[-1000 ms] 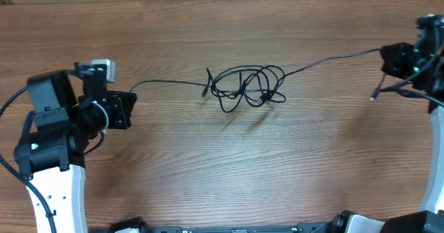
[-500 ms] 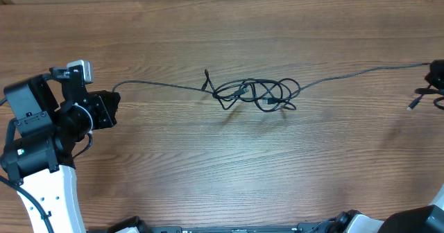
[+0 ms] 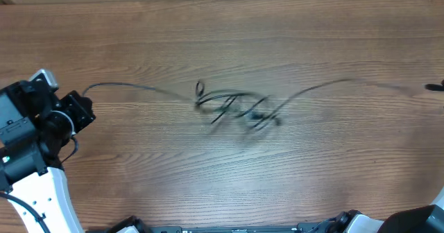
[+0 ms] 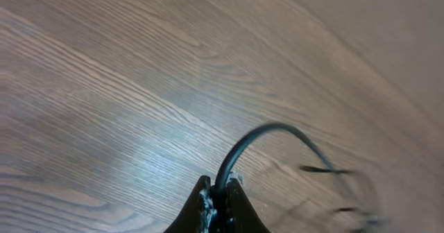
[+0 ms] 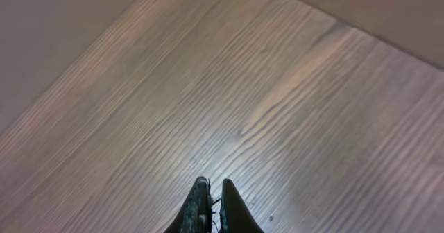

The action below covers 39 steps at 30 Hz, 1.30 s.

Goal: Untangle cables

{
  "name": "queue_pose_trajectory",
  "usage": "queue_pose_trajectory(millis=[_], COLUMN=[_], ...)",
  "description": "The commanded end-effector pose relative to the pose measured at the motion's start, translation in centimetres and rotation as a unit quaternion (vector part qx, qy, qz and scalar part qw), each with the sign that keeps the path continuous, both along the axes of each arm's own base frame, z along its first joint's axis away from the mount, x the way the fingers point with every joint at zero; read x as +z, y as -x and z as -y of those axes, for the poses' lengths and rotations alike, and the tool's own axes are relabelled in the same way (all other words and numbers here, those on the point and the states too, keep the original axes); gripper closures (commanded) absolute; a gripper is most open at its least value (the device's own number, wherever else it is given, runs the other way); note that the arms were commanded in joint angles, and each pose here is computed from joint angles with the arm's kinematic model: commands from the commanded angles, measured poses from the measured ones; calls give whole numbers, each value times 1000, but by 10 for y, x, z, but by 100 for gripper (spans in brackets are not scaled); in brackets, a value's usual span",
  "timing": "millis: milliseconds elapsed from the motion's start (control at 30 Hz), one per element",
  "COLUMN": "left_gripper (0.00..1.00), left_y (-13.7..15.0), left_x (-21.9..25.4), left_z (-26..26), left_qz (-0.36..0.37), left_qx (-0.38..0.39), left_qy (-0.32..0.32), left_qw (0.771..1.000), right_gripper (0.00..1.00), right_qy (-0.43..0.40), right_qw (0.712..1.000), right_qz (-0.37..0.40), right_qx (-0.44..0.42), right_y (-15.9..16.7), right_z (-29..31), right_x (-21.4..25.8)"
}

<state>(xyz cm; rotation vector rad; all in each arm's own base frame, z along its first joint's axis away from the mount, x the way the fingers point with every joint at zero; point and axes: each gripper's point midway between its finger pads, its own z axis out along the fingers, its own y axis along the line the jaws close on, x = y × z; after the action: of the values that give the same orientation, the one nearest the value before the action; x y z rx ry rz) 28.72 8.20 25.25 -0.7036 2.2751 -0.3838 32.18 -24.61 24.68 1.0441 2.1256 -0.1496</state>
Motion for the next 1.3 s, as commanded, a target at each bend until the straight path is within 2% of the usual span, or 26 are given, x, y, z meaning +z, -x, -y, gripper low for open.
queue_pose_trajectory(millis=[0, 67, 100, 167, 200, 267, 400, 433, 567, 667, 700, 933, 1100, 1167, 1267], left_gripper=[96, 96, 96, 96, 96, 96, 94, 89, 82, 81, 80, 77, 73, 67, 48], left_y=[-1, -2, -2, -3, -3, -4, -4, -3, -2, -2, -2, 0, 2, 4, 2], left_x=[15, 17, 18, 20, 22, 26, 38, 40, 47, 46, 46, 45, 29, 26, 27], left_z=[6, 12, 15, 20, 24, 33, 54, 58, 75, 87, 93, 126, 119, 116, 115], left_qz=[29, 37, 41, 48, 54, 67, 100, 107, 125, 124, 124, 120, 80, 70, 65], left_qx=[-18, -40, -48, -62, -74, -98, -158, -169, -213, -237, -248, -305, -282, -275, -256], left_qy=[6, 9, 11, 18, 24, 35, 59, 66, 76, 74, 73, 68, 44, 41, 60], left_qw=[999, 998, 998, 997, 996, 992, 981, 978, 966, 961, 958, 942, 955, 958, 963], right_gripper=[96, 96, 90, 41, 33, 26, 23, 23, 21, 12, 0, 0, 0, 0, 0], right_qy=[6, -20, -32, -61, -79, -102, -119, -117, -99, -89, -90, -83, -98, -110, -131], right_qw=[999, 990, 979, 950, 933, 909, 890, 884, 841, 793, 777, 721, 684, 671, 653], right_qz=[52, 94, 123, 173, 198, 223, 204, 194, 154, 129, 121, 39, -21, -44, -79], right_qx=[13, 100, 162, 252, 291, 338, 391, 409, 510, 588, 611, 687, 722, 732, 742], right_y=[-7, -27, -37, -49, -52, -55, -56, -55, -48, -38, -34, -24, -20, -19, -18], right_z=[-5, -31, -49, -81, -98, -120, -156, -166, -222, -271, -288, -367, -410, -424, -441], right_x=[33, 43, 51, 68, 77, 87, 79, 75, 58, 48, 45, 9, -31, -50, -79])
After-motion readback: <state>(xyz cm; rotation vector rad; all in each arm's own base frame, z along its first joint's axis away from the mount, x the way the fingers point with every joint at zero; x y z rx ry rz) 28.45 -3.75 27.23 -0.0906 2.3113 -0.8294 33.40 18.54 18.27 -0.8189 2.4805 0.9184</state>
